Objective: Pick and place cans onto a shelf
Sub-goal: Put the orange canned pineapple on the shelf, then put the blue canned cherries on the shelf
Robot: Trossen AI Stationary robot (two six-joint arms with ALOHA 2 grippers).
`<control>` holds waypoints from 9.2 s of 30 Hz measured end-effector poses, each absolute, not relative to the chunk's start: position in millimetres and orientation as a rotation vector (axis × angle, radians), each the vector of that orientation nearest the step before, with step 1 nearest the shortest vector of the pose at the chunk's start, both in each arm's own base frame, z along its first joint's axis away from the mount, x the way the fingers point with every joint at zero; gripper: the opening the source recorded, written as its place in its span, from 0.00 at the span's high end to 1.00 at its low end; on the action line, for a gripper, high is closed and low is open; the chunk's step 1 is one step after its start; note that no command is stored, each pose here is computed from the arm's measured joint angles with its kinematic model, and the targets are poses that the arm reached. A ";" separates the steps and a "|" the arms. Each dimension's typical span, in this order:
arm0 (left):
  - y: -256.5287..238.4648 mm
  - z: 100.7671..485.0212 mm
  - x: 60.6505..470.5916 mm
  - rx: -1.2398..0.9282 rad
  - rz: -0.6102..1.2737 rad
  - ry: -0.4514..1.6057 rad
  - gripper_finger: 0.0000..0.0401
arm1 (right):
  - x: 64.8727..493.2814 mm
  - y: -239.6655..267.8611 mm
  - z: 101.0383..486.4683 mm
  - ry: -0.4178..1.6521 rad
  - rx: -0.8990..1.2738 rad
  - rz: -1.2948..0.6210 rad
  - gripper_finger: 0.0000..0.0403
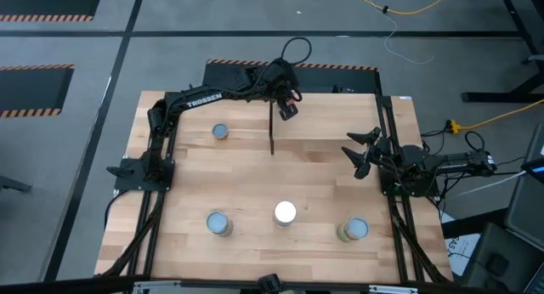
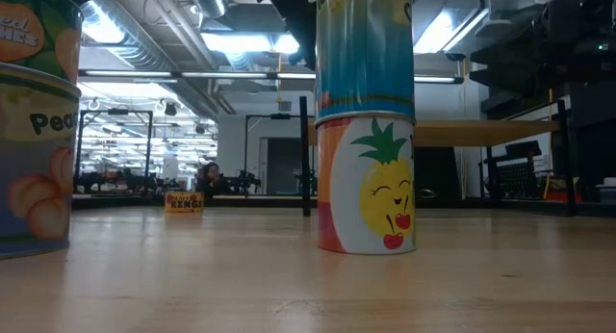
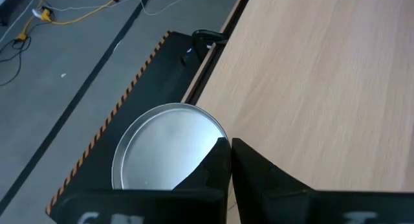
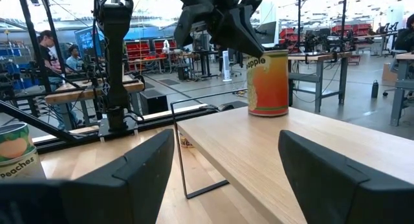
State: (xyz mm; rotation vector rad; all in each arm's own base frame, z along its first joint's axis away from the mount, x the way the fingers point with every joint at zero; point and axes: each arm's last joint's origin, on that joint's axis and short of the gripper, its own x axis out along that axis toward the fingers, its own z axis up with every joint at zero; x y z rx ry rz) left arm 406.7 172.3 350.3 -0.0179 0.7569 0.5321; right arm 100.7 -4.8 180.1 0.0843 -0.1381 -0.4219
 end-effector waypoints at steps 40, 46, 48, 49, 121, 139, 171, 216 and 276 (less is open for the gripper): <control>165.0 379.8 401.0 0.028 0.518 0.669 0.72 | 100.7 -4.9 180.2 -0.139 0.085 -0.422 0.30; 144.1 414.1 384.1 0.092 0.481 0.599 0.72 | 100.7 -4.8 180.2 -0.140 0.085 -0.421 0.30; 135.5 425.1 373.7 0.108 0.464 0.595 0.72 | 100.9 -4.3 180.2 -0.139 0.084 -0.403 0.30; 130.4 430.9 368.1 0.120 0.455 0.593 0.72 | 101.1 -4.0 180.2 -0.139 0.083 -0.390 0.30; 18.1 230.7 206.0 0.048 0.272 0.249 0.72 | 290.3 96.4 306.5 0.204 -0.147 0.520 0.30; 18.1 230.6 206.0 0.048 0.271 0.250 0.72 | 303.4 118.5 263.7 0.376 -0.261 0.568 0.30; 18.1 230.5 206.0 0.048 0.272 0.251 0.72 | 299.4 115.1 246.1 0.518 -0.406 0.558 0.59; 18.1 230.5 206.0 0.049 0.272 0.251 0.72 | 300.3 115.3 248.0 0.497 -0.397 0.552 0.98; 18.1 230.4 206.0 0.049 0.271 0.251 0.72 | 223.8 -28.0 418.1 0.390 -0.156 0.050 0.99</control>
